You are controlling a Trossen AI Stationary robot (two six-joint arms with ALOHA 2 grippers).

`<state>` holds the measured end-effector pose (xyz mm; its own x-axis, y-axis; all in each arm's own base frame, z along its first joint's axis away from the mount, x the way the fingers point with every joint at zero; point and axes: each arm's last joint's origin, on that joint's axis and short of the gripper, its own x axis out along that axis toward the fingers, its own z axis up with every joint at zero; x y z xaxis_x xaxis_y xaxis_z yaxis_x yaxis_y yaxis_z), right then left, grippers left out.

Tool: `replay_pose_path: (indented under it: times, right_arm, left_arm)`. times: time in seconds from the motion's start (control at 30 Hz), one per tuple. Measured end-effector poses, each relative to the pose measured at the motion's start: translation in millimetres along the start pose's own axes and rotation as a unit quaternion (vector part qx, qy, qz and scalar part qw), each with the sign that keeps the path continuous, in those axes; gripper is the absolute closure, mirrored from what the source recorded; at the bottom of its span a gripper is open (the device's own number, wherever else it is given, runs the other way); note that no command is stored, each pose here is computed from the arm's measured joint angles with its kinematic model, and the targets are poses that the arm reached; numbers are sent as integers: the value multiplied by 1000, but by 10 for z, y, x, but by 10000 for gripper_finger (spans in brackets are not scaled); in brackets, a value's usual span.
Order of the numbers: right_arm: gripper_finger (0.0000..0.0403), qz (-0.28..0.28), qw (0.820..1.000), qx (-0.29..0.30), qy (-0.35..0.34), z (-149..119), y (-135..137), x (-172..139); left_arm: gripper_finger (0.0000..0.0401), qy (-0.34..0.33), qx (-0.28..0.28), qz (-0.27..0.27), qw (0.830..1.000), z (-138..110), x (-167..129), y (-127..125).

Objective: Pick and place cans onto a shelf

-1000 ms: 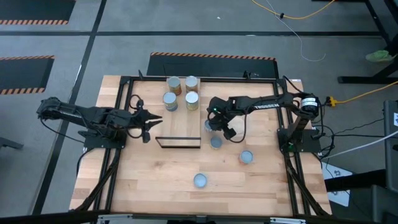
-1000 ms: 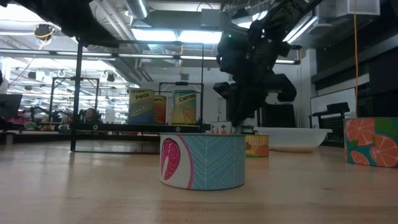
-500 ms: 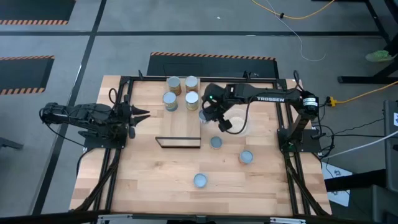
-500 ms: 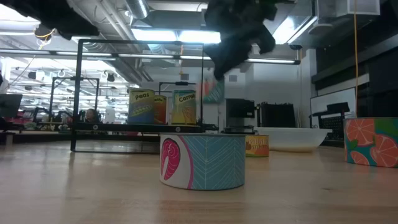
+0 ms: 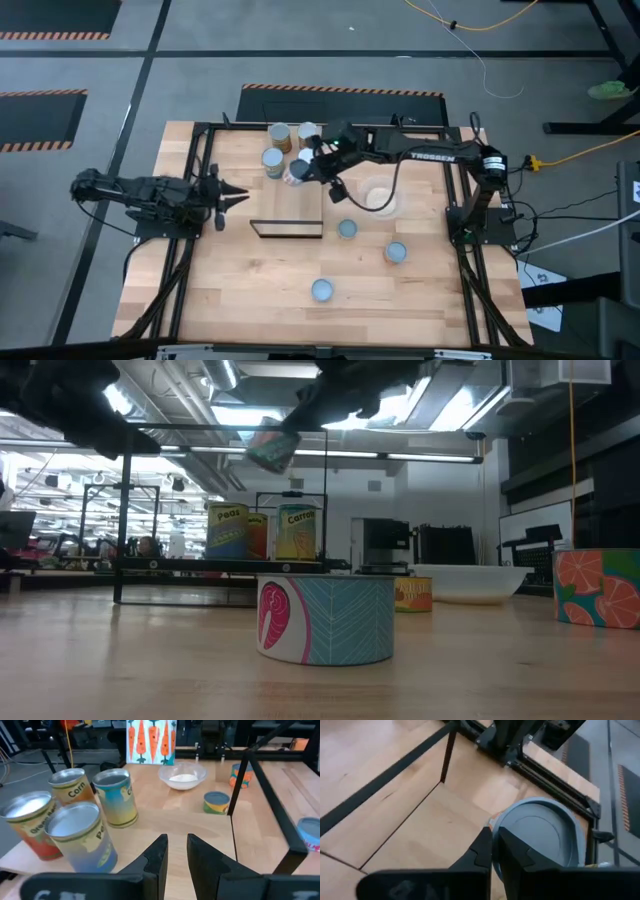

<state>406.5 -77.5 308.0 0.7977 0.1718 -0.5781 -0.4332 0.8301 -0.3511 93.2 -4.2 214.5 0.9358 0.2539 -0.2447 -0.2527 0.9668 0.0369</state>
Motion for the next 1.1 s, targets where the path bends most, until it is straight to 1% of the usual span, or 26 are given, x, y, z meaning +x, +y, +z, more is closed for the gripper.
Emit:
replay_pose_path:
  times: [0.07,0.17,0.5,0.93,1.1]
  right_arm:
    - [383,-15,1000,-2,-24,14,-44,80]
    - [383,1,999,-1,-34,-33,-54,218]
    - [381,20,1000,9,-16,-264,-61,654]
    - [380,40,999,22,8,-556,1,1044]
    - [379,46,998,25,15,-627,24,1123]
  left_arm:
    - [336,-4,-2,-1,1000,-20,20,-8]
    - [336,-3,-2,0,1000,-40,30,-11]
    - [336,-4,-3,0,1000,-39,29,-10]
    - [336,-3,-3,0,1000,-41,29,-9]
    - [336,-3,-3,0,1000,-42,29,-9]
